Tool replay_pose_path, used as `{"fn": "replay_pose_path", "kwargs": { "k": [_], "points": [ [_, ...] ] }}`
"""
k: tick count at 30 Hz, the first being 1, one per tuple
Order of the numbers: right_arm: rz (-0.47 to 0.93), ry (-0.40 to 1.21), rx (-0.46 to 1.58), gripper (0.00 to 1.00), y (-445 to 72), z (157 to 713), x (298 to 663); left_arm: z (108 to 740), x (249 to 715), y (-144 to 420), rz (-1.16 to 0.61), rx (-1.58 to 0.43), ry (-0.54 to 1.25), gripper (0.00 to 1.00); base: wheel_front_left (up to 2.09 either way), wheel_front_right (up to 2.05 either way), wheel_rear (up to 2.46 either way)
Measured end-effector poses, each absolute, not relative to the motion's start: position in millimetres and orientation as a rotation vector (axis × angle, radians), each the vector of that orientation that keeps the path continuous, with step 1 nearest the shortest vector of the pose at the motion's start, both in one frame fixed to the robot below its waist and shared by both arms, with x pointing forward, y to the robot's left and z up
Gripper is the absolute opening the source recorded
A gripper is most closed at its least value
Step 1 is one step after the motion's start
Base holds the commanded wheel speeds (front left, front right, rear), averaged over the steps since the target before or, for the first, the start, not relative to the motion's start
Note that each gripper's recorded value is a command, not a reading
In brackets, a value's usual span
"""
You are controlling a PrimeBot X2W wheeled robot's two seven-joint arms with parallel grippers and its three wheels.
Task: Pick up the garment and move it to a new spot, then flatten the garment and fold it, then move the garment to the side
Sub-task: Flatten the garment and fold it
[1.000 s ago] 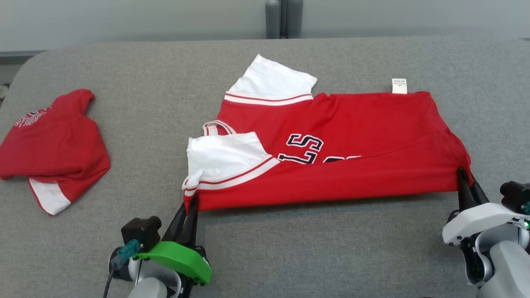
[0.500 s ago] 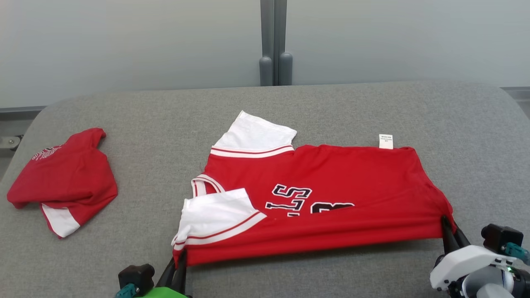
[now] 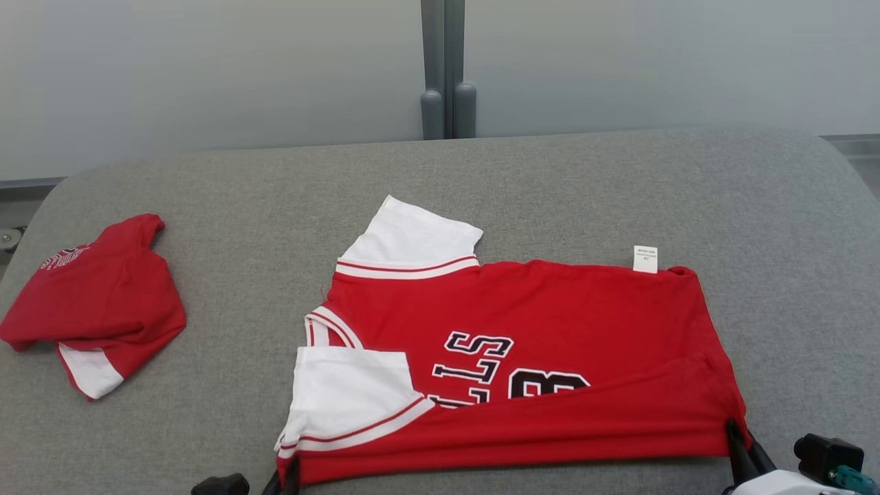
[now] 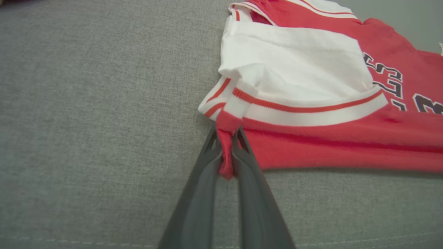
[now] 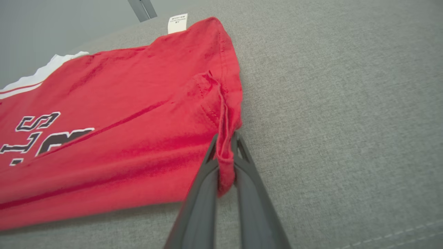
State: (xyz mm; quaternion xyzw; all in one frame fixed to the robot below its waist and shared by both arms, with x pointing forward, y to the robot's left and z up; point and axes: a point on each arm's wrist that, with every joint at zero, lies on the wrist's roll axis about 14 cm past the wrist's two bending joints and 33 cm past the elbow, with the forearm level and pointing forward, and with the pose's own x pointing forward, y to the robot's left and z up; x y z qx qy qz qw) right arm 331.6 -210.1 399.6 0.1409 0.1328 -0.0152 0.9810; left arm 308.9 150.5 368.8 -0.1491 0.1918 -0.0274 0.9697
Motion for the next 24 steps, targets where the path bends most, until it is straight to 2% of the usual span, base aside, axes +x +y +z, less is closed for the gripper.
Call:
{"fn": "replay_pose_path", "kwargs": {
  "k": [3, 4, 5, 6, 15, 24],
  "points": [
    [-0.044, 0.283, 0.297, 0.0, -212, 394, 329, 367, 308, 148, -0.066, -0.288, 0.397, 0.0, 0.0, 0.0, 0.0],
    [-0.048, 0.288, 0.299, 1.0, -213, 393, 329, 367, 309, 148, -0.068, -0.287, 0.397, 0.21, 0.0, 0.0, 0.0],
    [-0.049, 0.291, 0.297, 1.0, -214, 392, 329, 367, 309, 148, -0.071, -0.281, 0.397, 0.56, 0.0, 0.0, 0.0],
    [-0.055, 0.288, 0.293, 1.0, -217, 393, 330, 367, 309, 149, -0.069, -0.279, 0.397, 1.0, 0.0, 0.0, 0.0],
    [-0.073, 0.198, 0.233, 1.0, -236, 420, 364, 387, 331, 154, -0.06, -0.191, 0.321, 1.0, 0.0, 0.0, 0.0],
    [-0.016, 0.107, 0.176, 1.0, -229, 449, 436, 433, 415, 146, -0.126, -0.115, 0.17, 1.0, 0.0, 0.0, 0.0]
  ]
}}
